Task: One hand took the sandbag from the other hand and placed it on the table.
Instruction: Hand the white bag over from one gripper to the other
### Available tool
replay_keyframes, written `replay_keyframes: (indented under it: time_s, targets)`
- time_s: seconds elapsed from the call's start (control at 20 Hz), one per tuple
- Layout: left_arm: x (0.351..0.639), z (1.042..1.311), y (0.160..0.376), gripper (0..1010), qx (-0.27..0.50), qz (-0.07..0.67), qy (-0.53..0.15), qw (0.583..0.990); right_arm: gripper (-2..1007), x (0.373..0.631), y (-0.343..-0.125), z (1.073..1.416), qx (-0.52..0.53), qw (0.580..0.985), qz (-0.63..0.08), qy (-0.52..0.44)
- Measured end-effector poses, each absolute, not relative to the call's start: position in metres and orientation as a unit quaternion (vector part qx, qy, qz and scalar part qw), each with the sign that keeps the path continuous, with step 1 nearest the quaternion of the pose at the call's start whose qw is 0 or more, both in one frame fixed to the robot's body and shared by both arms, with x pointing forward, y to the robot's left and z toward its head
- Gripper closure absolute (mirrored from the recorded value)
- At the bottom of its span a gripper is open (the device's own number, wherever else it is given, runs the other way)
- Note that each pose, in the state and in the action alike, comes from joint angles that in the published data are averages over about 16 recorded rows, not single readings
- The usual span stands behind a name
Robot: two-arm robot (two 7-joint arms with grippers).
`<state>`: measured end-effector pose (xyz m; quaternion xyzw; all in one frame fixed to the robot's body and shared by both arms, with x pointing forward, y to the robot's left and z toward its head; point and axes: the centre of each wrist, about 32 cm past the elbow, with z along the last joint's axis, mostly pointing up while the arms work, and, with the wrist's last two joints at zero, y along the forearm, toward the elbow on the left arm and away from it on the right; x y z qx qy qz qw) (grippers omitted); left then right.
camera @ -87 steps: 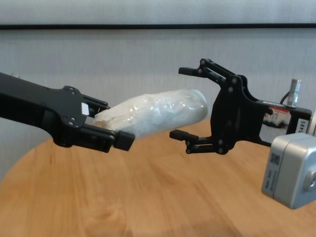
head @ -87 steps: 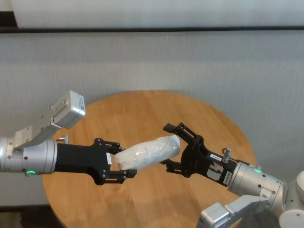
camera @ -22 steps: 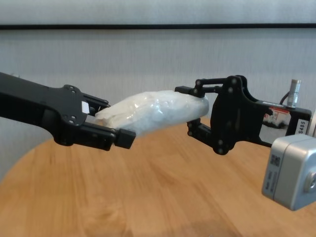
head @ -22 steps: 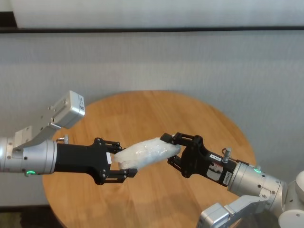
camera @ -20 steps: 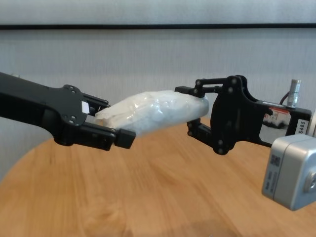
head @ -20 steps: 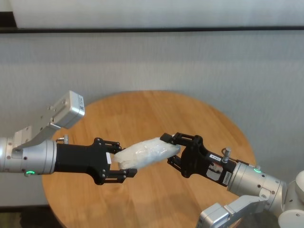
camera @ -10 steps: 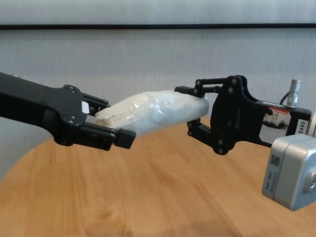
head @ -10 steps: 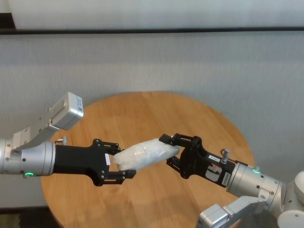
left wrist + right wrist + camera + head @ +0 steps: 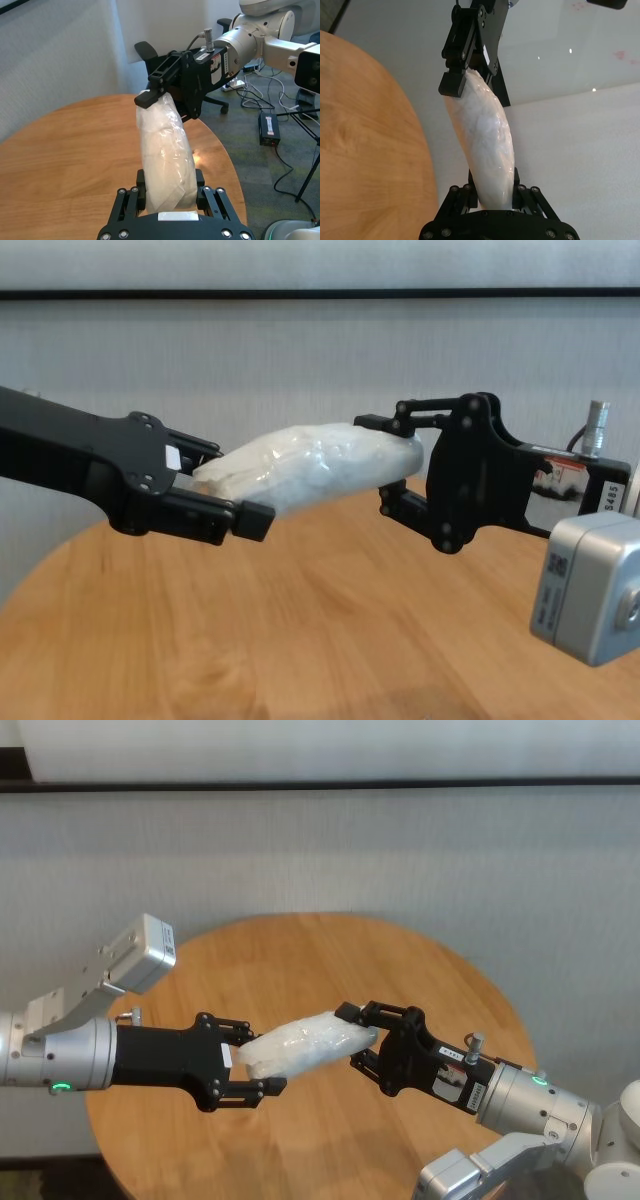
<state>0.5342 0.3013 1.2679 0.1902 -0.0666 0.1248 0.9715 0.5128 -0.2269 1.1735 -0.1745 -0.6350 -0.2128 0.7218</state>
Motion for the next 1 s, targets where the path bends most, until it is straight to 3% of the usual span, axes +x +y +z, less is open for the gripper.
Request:
replay_keyframes:
  time_s: [0.45, 1.0]
  targets:
    - [0.5342, 1.2679, 0.3013, 375, 0.190, 0.125, -0.067, 0.972, 673, 0.5128, -0.2269, 1.1735, -0.175, 0.722, -0.213, -0.635]
    - [0.5342, 1.2679, 0.3013, 124, 0.190, 0.125, -0.067, 0.972, 673, 0.5128, -0.2269, 1.1735, -0.174, 0.722, -0.213, -0.635]
